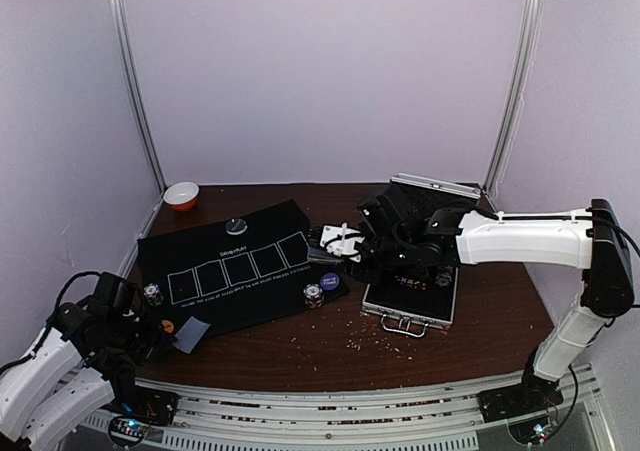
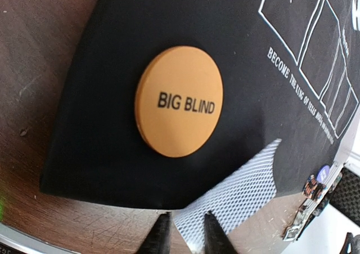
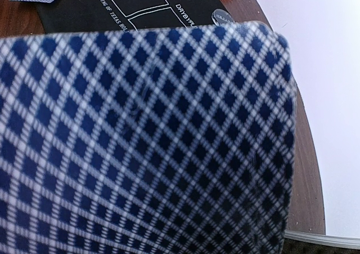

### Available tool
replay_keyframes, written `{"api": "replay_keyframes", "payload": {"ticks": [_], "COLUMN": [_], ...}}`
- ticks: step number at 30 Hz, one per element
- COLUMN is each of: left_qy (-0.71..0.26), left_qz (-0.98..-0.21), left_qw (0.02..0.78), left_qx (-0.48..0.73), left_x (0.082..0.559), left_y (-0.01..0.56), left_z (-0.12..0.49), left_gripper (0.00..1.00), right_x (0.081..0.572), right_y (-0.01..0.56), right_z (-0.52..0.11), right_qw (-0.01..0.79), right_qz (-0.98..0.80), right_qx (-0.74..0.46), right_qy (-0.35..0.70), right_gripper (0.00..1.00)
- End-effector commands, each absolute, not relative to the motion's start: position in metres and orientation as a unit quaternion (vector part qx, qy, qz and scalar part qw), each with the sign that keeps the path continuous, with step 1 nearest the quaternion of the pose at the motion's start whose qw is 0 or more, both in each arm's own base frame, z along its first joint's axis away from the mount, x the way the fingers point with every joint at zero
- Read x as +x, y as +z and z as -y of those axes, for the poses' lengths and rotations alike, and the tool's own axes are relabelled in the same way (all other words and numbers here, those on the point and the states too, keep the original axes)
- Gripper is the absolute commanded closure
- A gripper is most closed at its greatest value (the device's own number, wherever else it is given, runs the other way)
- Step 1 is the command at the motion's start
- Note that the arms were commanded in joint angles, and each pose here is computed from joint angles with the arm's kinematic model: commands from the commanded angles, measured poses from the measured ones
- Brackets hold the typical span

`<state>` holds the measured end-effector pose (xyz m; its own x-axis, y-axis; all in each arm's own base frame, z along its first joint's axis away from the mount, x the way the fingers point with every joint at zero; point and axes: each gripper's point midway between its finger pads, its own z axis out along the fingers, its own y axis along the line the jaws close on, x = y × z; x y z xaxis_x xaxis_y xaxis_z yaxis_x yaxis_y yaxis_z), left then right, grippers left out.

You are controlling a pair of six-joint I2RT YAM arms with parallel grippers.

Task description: Distribute texas hold em gaming equipment

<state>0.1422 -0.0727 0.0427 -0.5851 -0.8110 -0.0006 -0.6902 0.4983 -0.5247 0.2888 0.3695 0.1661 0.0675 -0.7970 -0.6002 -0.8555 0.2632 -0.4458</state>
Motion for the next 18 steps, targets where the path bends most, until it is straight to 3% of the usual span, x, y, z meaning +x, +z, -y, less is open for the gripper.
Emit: {"api": "replay_keyframes", "payload": {"ticks": [1, 12, 18], "left_qy": [-0.246, -0.167, -0.153], "left_qz": [-0.860, -0.883, -0.896], "left_qw": [0.110, 0.200, 0.295], "left_qx": [-0.434, -0.391, -0.296], "left_x": [0.138, 0.169, 0.217], "left_y": [0.041, 0.090, 0.139], "left_z": [0.076, 0.049, 0.049], "left_gripper": [0.70, 0.42, 0.43], "right_x": [0.292, 0.291, 0.291], "right_y": [0.180, 0.181, 0.182], "right_z": [-0.377, -0.377, -0.377], "right_qw": [0.419, 0.415, 0.417], "right_qz": [-0.676, -0.676, -0.674], "right_qx": [-0.604, -0.608, -0.608], "right_qy": [0.045, 0.044, 0.043], "right_gripper": [0.58, 0.58, 0.58]}}
